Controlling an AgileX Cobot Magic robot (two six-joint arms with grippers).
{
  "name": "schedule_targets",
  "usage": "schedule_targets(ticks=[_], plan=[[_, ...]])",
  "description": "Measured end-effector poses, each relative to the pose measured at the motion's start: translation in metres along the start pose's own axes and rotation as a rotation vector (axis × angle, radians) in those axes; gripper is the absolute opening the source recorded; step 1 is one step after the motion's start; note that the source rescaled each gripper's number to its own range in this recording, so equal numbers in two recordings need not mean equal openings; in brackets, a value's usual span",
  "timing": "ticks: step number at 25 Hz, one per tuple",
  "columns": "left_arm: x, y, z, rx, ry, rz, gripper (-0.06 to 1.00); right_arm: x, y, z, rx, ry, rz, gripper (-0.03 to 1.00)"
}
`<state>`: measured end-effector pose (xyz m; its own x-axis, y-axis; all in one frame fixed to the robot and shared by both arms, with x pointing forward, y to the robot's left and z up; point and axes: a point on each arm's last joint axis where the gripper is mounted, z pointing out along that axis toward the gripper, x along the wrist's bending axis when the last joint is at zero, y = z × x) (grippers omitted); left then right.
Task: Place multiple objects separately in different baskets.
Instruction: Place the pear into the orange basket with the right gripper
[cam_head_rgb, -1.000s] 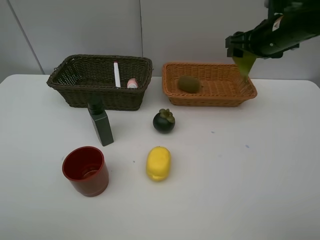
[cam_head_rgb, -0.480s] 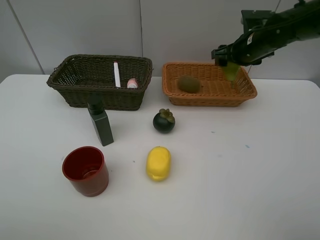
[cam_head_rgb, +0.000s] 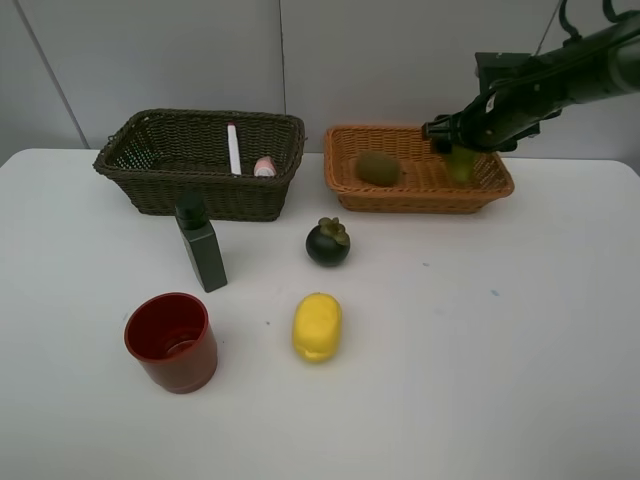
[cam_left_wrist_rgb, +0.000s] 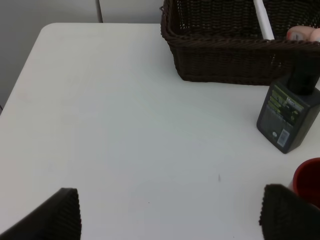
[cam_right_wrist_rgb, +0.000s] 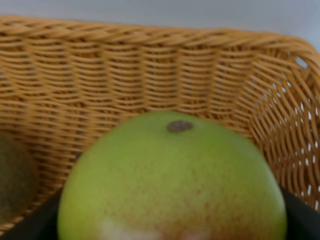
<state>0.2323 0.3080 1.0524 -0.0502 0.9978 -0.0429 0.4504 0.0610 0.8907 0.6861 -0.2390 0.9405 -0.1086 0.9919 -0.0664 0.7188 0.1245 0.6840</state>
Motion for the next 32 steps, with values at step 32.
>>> schedule_targets(ticks=[32], plan=[[0.0000,0.0000,0.0000,0.000,0.000,0.000,0.93,-0.0023,-0.0025,0.0022,0.019,-0.003,-0.007,1.00]])
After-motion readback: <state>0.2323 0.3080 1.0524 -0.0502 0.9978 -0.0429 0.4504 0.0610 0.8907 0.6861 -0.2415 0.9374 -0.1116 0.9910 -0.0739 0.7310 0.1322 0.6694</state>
